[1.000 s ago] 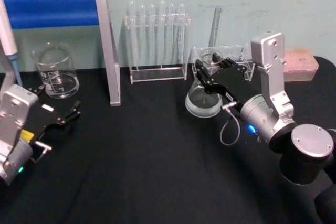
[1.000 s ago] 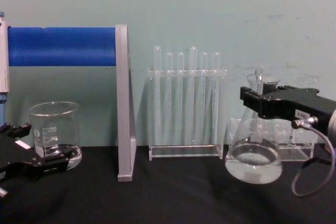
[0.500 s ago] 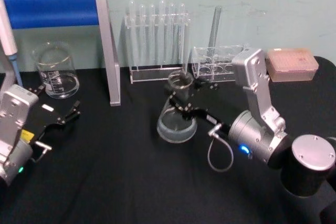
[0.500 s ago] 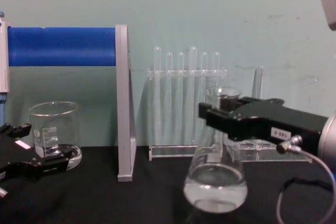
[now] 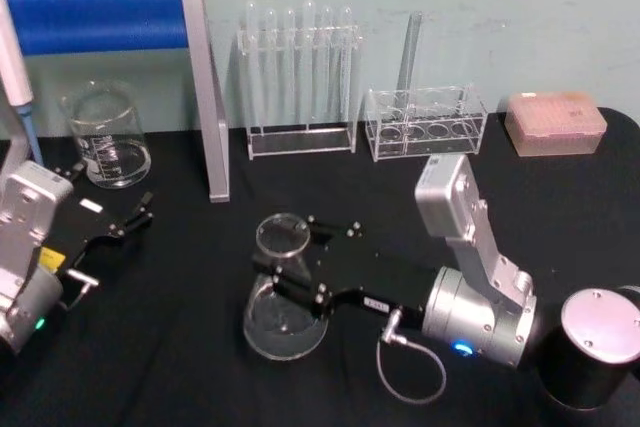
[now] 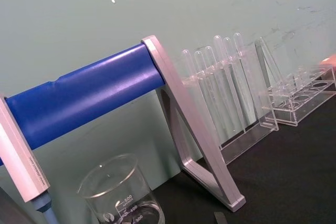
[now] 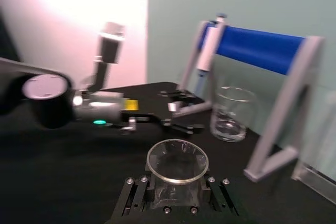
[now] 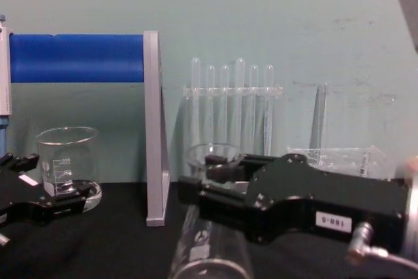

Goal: Grasp the erlenmeyer flask with one hand, shake it three times, then place it back.

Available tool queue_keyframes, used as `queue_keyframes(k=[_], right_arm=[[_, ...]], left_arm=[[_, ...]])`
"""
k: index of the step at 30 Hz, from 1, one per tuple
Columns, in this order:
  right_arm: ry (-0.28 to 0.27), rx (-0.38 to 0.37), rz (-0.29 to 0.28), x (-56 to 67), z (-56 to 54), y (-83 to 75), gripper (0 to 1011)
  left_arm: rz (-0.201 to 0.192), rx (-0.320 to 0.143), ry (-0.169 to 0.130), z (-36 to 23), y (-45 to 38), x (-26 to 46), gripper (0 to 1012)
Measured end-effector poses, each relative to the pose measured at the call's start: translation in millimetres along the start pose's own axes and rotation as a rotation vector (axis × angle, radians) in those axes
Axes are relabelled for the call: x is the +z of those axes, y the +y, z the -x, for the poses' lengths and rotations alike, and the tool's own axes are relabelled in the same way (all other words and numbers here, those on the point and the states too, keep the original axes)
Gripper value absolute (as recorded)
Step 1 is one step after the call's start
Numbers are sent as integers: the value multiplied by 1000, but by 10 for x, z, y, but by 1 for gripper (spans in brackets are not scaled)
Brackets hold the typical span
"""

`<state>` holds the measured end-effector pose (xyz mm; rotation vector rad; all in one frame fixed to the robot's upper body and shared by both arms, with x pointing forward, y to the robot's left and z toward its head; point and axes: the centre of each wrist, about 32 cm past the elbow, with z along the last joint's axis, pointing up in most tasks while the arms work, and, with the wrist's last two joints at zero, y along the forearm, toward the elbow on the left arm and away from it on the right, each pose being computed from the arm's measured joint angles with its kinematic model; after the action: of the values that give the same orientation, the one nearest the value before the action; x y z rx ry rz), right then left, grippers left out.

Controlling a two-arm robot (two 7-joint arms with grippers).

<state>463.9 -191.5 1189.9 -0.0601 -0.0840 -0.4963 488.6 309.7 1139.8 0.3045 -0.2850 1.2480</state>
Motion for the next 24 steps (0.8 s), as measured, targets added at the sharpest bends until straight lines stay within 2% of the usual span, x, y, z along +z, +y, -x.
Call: queue_keyframes(k=[6, 13, 19, 24], right_arm=[[-6, 88, -5, -3, 50, -29, 449], [-11, 151, -5, 6, 70, -44, 449], [-13, 180, -11, 17, 58, -45, 449], [-18, 161, -10, 12, 27, -39, 449]], left_arm=[[0, 0, 0, 0, 0, 0, 1001], [0, 0, 0, 0, 0, 0, 1001], [0, 0, 0, 0, 0, 0, 1001], [0, 0, 0, 0, 0, 0, 1001]])
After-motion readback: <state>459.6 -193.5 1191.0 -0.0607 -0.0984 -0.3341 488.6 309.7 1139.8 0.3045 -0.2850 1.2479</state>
